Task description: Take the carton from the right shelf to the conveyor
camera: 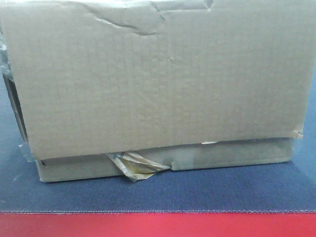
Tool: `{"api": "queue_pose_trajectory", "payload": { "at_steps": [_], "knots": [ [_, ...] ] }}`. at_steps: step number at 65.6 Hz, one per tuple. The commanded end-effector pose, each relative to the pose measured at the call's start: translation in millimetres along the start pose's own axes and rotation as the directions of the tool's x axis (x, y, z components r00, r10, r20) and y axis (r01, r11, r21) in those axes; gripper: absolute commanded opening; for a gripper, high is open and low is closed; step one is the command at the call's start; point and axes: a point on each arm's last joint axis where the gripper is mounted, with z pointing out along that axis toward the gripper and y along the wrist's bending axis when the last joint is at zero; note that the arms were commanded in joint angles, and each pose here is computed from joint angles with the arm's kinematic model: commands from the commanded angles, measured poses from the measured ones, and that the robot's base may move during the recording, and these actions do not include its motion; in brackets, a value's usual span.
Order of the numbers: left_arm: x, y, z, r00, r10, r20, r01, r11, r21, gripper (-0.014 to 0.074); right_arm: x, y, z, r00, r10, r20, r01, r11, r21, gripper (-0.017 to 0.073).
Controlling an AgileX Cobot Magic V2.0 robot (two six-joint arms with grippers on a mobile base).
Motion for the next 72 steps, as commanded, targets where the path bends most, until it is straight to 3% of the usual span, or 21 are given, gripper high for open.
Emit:
{"api": "queue_pose_trajectory", "payload": {
  "at_steps": [1,72],
  "knots": [
    [-2.4,0.5,-0.6,1.0,0.001,0.02,-0.001,1.0,-0.007,0.0,0.2,-0.2,-0.3,1.0,-0.007,-0.002,0.007,1.0,0.004,-0.0069],
    [-2.4,0.5,-0.6,1.0,0.001,0.02,-0.001,1.0,-0.007,0.0,2.5,-0.1,-0.3,1.0,-0.006,-0.027,0.007,1.0,0.003,-0.0069]
  ]
}}
